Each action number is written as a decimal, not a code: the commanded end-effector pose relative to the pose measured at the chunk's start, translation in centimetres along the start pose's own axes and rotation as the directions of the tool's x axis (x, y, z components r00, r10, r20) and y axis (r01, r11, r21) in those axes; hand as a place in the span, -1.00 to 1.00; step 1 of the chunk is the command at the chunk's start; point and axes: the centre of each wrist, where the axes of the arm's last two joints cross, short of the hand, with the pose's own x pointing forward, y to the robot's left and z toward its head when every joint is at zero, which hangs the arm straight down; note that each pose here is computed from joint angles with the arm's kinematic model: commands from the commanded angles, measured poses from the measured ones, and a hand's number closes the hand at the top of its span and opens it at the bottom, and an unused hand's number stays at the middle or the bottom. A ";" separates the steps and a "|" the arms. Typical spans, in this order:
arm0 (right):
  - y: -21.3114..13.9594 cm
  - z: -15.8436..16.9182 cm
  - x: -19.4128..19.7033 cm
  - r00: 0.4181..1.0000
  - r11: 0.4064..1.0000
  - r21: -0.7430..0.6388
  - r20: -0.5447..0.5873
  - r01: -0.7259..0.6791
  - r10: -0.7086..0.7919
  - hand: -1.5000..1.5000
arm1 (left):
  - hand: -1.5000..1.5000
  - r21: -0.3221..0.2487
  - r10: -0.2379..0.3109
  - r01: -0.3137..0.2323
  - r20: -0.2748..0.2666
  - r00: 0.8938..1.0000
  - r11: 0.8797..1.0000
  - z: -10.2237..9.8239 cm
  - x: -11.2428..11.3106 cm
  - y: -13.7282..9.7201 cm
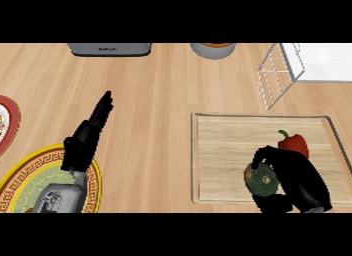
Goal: Pick the squash from the tray and place it in the tiered shelf
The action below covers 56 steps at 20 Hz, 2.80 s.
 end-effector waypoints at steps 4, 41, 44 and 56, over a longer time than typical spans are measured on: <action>-0.9 -0.6 1.9 0.997 0.999 -0.009 -0.059 0.044 -0.044 1.00 | 0.00 -0.001 0.004 -0.004 0.003 1.000 1.000 -1.1 0.0 0.5; -23.8 6.5 8.3 0.937 0.586 -0.775 0.022 0.236 -0.348 1.00 | 0.00 -0.002 0.007 -0.007 -0.004 1.000 1.000 0.4 -0.8 0.9; -25.7 4.4 7.7 0.932 0.566 -0.789 0.026 0.241 -0.361 1.00 | 0.00 0.003 -0.012 0.012 -0.004 1.000 1.000 -1.4 1.2 0.5; -29.9 -0.8 3.5 0.954 0.502 -0.853 -0.016 0.144 -0.300 1.00 | 0.00 0.007 -0.003 0.003 -0.004 1.000 1.000 -0.2 -1.3 2.1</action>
